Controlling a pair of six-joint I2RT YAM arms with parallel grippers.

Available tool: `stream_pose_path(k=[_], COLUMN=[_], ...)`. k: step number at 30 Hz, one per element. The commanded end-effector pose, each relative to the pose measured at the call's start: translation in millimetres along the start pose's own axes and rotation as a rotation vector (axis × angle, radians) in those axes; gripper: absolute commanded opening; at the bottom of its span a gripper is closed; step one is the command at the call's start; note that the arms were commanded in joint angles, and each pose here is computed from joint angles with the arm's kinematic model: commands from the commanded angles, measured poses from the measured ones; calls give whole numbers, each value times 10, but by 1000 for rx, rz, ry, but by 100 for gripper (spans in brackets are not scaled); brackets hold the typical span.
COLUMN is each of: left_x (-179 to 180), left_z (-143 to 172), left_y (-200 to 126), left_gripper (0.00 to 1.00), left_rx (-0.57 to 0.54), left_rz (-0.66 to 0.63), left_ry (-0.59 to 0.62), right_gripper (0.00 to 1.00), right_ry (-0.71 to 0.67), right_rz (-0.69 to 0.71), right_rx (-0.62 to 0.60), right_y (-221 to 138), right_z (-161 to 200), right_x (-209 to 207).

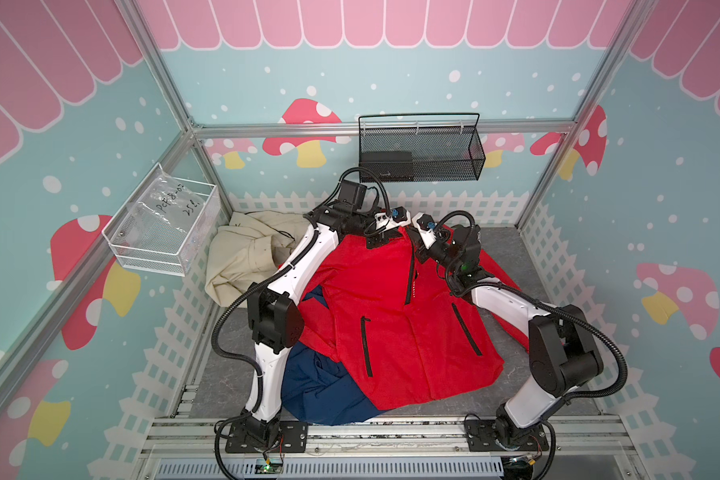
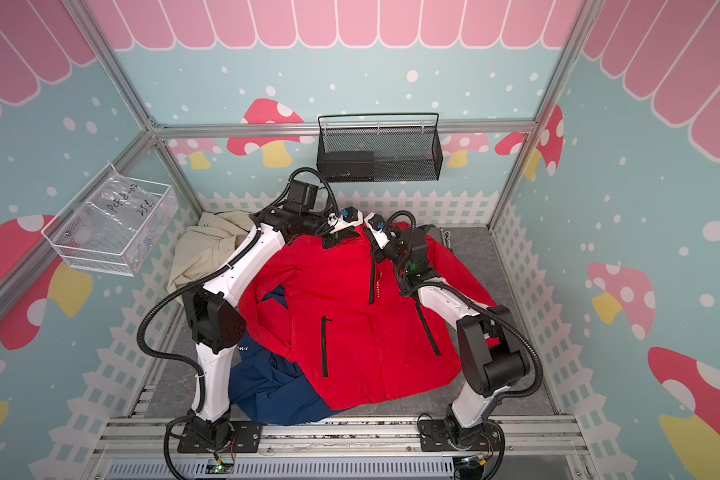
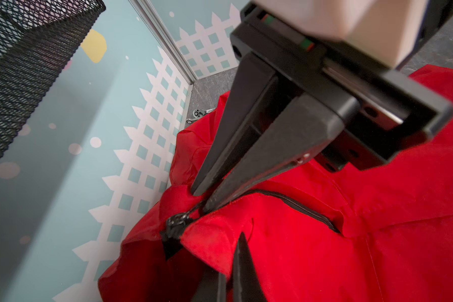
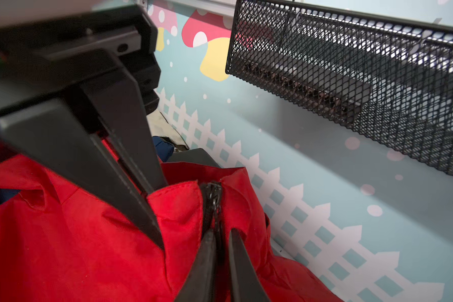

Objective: Unzip the jacket
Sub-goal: Unzip the zipper on the jacket.

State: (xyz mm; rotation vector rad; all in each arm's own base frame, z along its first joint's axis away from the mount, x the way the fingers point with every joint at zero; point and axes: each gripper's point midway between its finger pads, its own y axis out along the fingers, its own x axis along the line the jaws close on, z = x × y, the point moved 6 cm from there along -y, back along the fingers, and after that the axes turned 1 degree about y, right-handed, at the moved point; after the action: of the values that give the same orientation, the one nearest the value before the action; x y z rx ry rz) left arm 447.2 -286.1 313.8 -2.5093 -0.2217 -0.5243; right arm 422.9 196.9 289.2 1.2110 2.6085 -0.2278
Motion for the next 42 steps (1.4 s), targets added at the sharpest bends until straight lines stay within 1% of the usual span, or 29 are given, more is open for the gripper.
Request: stream_pose_path(k=[1, 5, 9, 12, 13, 15, 19, 21, 23, 27, 29, 37, 40, 42], left_x=[-6, -8, -9, -3, -2, -6, -35, -44, -48, -52, -43, 15, 40, 68], left_z=[-293, -274, -250, -200, -181, -143, -155, -165, -187, -193, -185, -174, -184, -197], left_y=[-174, -159, -144, -133, -126, -102, -57, -34, -24, -3, 13, 48, 38, 21], left_gripper=[0, 0, 0, 0, 2, 14, 38, 44, 45, 44, 40, 15, 1, 0], left_rx=[-63, -60, -52, -28, -19, -13, -46, -56, -72, -83, -83, -81, -86, -94], left_rz=[-7, -5, -5, -14, -17, -13, 17, 26, 36, 46, 46, 30, 24, 19], left_ry=[66, 64, 54, 46, 43, 31, 8, 2, -9, -25, -40, -66, -72, -86], right_gripper=[11, 6, 0, 0, 0, 0, 0, 0, 0, 0, 0, 0, 0, 0], right_ry=[-50, -68, -83, -103, -111, -120, -128, -129, -132, -134, -135, -130, -135, -145], right_rz=[-38, -28, 16, 51, 60, 67, 69, 66, 67, 71, 71, 66, 74, 89], right_rx=[-9, -24, -35, -56, -63, -74, -93, -99, -102, -107, -106, -108, -107, -94], right_y=[11, -6, -52, -122, -145, -178, -217, -227, -234, -250, -255, -260, -256, -253], right_z=[100, 82, 70, 42, 30, 9, -18, -30, -40, -61, -58, -56, -54, -22], right_x=[100, 96, 64, 51, 48, 56, 68, 73, 78, 75, 78, 92, 88, 77])
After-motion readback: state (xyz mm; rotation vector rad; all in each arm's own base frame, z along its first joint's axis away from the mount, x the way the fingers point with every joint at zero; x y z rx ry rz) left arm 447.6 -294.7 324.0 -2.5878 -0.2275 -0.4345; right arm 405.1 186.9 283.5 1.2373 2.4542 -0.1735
